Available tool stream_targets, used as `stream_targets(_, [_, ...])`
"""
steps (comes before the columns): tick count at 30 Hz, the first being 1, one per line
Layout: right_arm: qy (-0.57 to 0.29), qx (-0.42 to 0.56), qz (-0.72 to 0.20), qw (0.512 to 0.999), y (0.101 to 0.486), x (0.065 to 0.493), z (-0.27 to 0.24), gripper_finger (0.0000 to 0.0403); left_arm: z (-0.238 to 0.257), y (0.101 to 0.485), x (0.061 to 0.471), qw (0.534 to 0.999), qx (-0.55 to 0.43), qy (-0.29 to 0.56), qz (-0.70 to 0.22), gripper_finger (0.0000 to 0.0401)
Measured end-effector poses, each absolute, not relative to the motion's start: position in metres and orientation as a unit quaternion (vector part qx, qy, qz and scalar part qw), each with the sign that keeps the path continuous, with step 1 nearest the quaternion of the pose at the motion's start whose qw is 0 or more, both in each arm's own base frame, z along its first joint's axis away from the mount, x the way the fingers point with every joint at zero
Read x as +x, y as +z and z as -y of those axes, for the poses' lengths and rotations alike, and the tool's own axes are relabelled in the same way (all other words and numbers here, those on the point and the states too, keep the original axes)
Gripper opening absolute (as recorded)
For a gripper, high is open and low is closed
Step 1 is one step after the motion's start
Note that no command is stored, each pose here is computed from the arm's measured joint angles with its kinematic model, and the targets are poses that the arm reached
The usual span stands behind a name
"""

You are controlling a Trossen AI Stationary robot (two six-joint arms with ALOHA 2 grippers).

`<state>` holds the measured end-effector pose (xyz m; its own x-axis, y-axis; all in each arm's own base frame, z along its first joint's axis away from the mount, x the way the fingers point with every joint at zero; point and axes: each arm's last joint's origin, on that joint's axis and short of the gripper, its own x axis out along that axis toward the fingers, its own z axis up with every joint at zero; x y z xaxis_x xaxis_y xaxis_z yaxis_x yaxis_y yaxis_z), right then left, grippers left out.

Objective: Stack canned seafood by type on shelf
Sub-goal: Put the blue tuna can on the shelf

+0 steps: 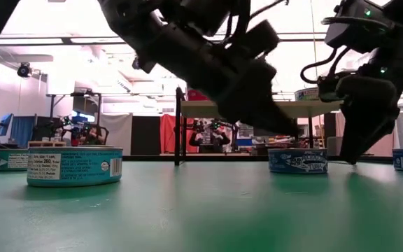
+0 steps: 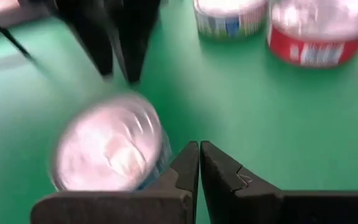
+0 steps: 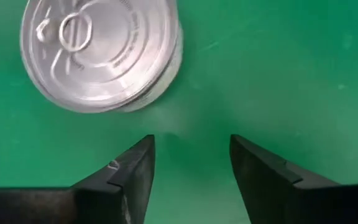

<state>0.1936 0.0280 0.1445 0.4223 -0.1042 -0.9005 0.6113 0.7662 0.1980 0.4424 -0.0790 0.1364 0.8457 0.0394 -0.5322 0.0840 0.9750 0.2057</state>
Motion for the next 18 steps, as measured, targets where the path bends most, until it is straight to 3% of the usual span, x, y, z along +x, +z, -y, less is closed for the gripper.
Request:
stream_targets(5, [-0.241, 0.254, -0.465, 0.813, 0.150, 0.192, -0.026, 0.0146, 0.062, 0.142, 0.450, 0.963, 0.130, 0.002, -0.236, 0.0000])
stream_targets(11, [-0.246, 0.244, -0.452, 0.822, 0.151, 0.194, -0.026, 0.0091, 0.037, 0.131, 0.452, 0.959, 0.097, 0.036, -0.265, 0.0000])
stream_targets(18, [-0.232, 0.258, -0.414, 0.842, 0.156, 0.202, -0.027, 0.0052, 0.041, 0.126, 0.448, 0.950, 0.095, 0.030, -0.295, 0.0000])
